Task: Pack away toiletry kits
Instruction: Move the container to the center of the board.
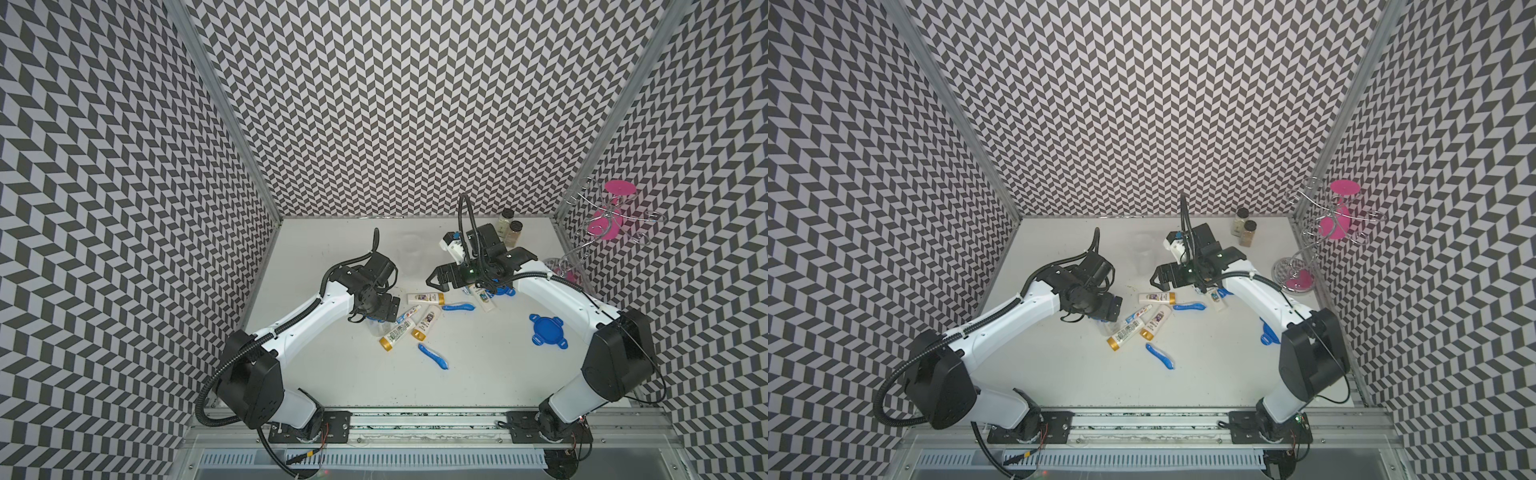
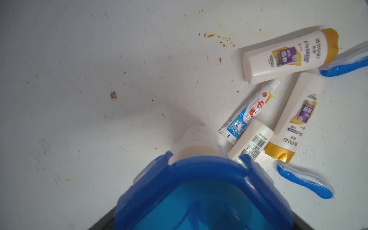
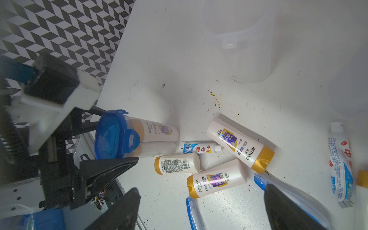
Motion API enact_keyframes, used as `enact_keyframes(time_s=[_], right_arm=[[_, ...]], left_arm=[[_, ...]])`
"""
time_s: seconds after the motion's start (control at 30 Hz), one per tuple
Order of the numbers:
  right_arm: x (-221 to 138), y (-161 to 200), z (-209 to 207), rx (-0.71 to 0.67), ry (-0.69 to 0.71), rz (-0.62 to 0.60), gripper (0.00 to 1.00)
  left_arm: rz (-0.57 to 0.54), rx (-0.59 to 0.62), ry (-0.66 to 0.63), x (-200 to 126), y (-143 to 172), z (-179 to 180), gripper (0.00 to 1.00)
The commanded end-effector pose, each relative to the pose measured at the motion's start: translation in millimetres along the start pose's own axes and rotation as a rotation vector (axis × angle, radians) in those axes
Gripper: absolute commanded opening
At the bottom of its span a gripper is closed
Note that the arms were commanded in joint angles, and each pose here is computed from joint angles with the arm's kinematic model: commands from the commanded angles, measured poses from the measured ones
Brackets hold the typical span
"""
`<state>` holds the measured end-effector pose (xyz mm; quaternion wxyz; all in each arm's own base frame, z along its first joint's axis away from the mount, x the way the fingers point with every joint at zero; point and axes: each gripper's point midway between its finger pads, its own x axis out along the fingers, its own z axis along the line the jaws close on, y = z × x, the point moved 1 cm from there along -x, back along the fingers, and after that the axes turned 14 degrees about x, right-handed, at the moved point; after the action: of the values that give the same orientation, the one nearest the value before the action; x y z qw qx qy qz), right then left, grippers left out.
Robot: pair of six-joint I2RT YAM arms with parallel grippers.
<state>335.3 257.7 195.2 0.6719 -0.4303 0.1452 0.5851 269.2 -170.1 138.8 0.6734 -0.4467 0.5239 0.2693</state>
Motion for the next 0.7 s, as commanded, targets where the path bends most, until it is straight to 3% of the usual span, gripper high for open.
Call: enact_keyframes(time_s=[0.0, 0.07, 0.23, 0.43, 0.67], right_arm=[[-1.7, -14.0, 1.7, -0.008, -0.015, -0.047, 0.96], [-5.0, -19.9, 1.3, -0.01, -0.011, -0.065, 0.96], [-9.5, -38.4, 0.9, -0.024, 0.004, -0.099, 0.96], [-10.3, -59.3, 1.4, -0.044, 0.033, -0.12, 0.96], [-9.7, -56.5, -5.4, -0.042, 0.07, -0.106, 0.95]], left_arm=[[0.016, -0.003, -0.065, 3.1, 1.5, 9.6, 0.86], [0.0, -0.026, -0.059, 2.1, -2.7, 13.5, 0.76], [-0.068, -0.122, -0.05, -5.7, -22.9, 44.9, 0.66], [-0.145, -0.285, -0.154, -12.1, -57.5, 141.1, 0.65], [-0.145, -0.36, -0.235, 16.4, -97.8, 231.3, 0.66]])
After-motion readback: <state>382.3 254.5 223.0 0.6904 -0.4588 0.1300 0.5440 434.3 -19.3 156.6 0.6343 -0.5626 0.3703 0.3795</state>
